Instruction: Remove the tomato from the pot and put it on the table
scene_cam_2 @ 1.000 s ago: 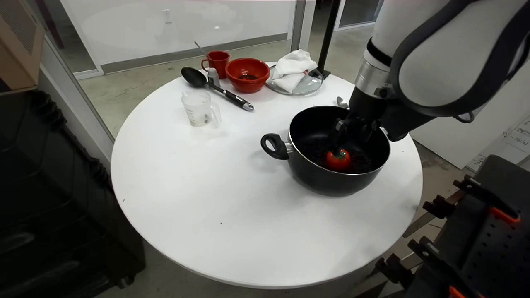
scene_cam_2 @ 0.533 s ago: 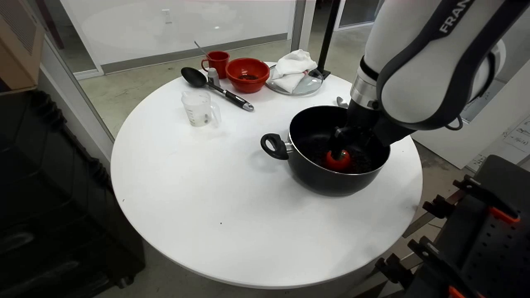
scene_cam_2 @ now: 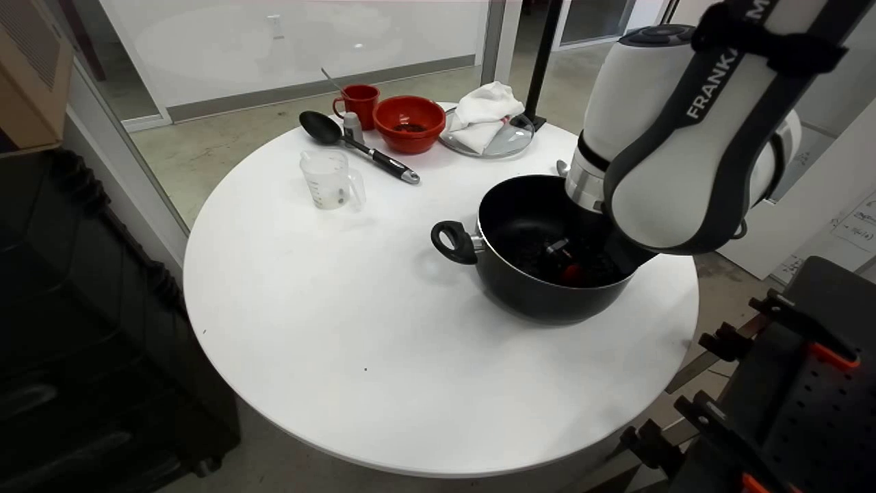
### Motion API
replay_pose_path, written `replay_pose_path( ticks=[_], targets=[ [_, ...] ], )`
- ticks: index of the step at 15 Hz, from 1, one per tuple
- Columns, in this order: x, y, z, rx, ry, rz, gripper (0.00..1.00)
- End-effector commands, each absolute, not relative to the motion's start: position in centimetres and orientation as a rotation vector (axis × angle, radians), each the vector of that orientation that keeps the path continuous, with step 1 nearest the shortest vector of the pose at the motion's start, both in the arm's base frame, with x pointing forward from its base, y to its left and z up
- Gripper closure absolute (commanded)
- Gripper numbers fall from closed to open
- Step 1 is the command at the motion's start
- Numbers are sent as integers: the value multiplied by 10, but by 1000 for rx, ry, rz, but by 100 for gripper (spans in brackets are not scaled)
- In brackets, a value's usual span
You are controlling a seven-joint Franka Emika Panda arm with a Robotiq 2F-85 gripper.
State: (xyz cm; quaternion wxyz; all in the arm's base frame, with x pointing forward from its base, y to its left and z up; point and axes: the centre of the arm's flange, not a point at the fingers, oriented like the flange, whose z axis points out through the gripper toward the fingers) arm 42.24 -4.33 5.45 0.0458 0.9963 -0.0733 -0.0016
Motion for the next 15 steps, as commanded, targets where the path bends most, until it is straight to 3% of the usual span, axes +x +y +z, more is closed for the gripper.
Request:
replay_pose_path(
  ticks=[1,2,4,6,8,11,12,15],
  targets=[
    [429,-40,48,3039,-221,35,45],
    [431,-40,49,3040,-219,38,14],
    [437,-40,55,3045,-222,45,16],
    [444,-40,61,3051,-234,61,3],
    [451,-39,64,3054,-246,77,0],
    [459,-39,65,3054,-258,101,0],
    [462,-39,65,3052,-263,107,25],
    [466,-40,65,3048,-269,116,40]
  ],
)
